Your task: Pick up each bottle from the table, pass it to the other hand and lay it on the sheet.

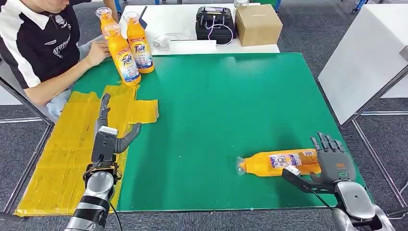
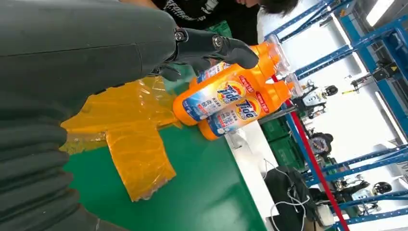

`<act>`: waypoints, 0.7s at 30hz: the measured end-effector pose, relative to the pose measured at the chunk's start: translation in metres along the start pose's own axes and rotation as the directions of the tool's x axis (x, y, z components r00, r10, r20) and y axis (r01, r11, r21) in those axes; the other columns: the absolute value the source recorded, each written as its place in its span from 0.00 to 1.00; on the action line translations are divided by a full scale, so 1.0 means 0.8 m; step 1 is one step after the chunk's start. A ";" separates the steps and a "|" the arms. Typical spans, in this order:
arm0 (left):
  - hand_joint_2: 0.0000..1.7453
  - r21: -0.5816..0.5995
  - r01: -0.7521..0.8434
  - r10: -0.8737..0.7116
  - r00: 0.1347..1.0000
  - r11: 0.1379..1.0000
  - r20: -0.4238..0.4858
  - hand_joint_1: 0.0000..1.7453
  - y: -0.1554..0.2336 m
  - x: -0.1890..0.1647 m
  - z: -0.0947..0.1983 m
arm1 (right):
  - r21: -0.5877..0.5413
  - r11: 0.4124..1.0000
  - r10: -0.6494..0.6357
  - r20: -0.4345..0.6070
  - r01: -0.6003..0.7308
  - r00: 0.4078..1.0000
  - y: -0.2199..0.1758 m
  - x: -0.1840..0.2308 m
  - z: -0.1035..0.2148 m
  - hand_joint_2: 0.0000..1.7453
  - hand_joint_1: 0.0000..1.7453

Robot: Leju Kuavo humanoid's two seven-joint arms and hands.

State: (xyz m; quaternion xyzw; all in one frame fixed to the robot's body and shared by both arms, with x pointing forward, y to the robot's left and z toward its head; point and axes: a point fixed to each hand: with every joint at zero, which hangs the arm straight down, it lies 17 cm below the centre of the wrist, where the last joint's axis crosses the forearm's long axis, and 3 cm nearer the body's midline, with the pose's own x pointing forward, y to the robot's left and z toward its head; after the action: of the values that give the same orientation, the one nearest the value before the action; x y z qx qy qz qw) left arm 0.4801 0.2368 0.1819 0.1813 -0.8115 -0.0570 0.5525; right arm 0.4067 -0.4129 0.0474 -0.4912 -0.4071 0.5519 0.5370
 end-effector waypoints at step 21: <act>1.00 -0.002 -0.017 0.017 1.000 1.000 -0.005 0.00 -0.004 0.000 0.001 | 0.107 0.989 -0.120 0.165 0.104 0.979 0.037 0.069 -0.031 1.00 0.00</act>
State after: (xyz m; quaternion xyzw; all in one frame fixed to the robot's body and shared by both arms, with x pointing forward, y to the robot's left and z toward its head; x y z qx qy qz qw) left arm 0.4800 0.2341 0.1808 0.1740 -0.8115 -0.0529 0.5553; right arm 0.4288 -0.3629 0.0081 -0.3912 -0.4512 0.5803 0.5537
